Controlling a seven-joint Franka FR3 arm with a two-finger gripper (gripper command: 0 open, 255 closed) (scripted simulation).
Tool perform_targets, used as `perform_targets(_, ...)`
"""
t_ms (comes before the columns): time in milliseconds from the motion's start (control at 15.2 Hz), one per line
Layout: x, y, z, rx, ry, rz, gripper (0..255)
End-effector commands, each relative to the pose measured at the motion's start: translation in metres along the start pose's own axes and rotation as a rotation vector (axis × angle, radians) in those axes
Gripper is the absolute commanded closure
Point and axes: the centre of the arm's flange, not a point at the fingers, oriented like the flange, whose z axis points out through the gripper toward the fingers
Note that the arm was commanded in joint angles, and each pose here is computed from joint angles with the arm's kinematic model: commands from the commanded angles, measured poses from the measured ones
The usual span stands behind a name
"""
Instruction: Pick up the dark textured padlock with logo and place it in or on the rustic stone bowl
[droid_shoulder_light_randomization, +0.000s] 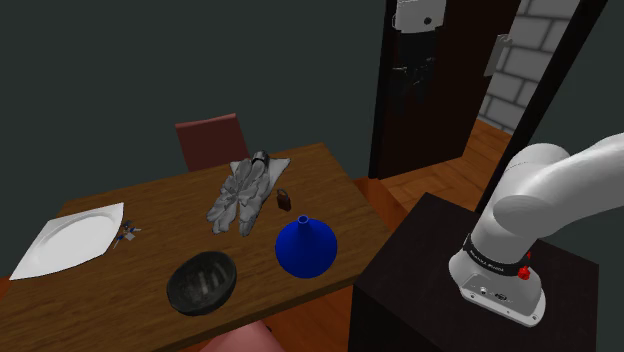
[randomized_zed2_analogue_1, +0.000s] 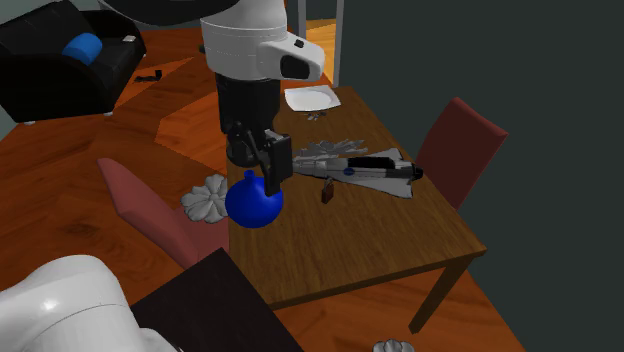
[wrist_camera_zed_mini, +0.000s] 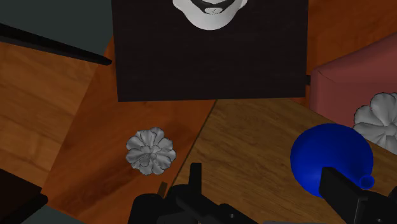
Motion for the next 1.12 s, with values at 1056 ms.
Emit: perform_targets(1056, 0.14, -0.073, 0.135, -0.02, 0.039, -0.061, 0)
